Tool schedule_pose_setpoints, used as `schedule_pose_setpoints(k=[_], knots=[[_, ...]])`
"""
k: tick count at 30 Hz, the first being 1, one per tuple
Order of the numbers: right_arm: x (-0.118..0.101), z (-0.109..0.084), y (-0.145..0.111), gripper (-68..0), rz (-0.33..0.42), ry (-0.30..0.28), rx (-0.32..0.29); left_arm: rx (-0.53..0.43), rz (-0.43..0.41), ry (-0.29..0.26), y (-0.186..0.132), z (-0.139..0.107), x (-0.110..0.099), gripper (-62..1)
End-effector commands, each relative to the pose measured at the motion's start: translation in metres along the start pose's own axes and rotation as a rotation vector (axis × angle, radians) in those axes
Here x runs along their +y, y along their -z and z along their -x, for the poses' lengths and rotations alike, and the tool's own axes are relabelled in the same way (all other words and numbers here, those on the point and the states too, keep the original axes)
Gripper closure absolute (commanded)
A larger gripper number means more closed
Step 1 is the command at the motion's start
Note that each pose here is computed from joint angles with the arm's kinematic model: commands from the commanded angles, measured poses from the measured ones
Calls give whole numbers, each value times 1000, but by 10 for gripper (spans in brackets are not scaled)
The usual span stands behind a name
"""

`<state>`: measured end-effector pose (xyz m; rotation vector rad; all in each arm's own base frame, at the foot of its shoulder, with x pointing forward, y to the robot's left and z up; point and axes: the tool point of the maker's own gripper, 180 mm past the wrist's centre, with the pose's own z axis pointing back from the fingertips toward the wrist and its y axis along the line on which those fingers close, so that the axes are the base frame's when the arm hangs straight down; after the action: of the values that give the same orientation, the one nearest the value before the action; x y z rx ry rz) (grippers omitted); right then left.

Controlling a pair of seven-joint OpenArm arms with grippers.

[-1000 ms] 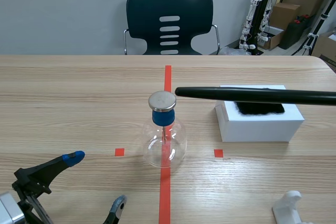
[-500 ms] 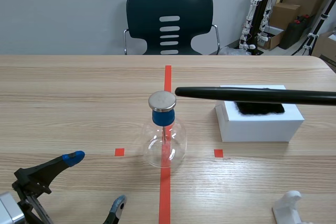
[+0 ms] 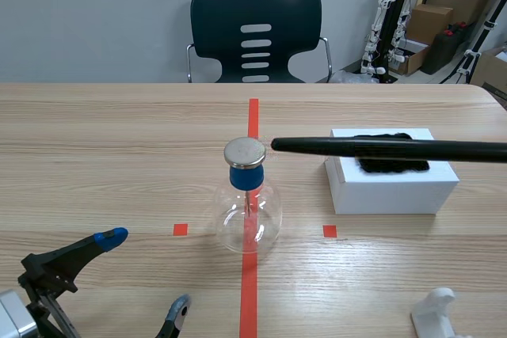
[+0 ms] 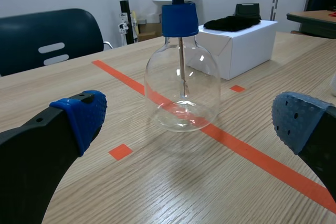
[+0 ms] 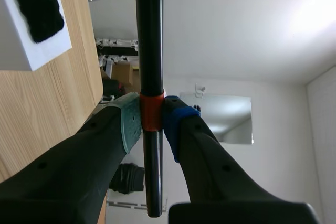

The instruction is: Do the electroscope experiment. rub the rod on the fur

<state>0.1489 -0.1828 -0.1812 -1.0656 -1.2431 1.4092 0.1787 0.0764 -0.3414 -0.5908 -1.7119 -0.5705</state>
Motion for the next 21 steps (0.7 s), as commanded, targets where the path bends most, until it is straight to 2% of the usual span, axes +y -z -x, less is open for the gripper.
schedule_pose_setpoints(k=[1,4,10,17,21], knots=[[-13,2,4,-15,47,-17,2,-26,-2,0,2,-6,1,-623],[-20,10,11,-14,74,-36,15,-26,-2,0,2,-6,1,-623],[-48,35,34,-13,162,-55,50,-26,-2,0,2,-6,1,-623],[-69,59,67,-13,180,-76,56,-26,-2,0,2,-6,1,-623],[-70,74,87,-13,177,-98,54,-26,-2,0,2,-6,1,-623]])
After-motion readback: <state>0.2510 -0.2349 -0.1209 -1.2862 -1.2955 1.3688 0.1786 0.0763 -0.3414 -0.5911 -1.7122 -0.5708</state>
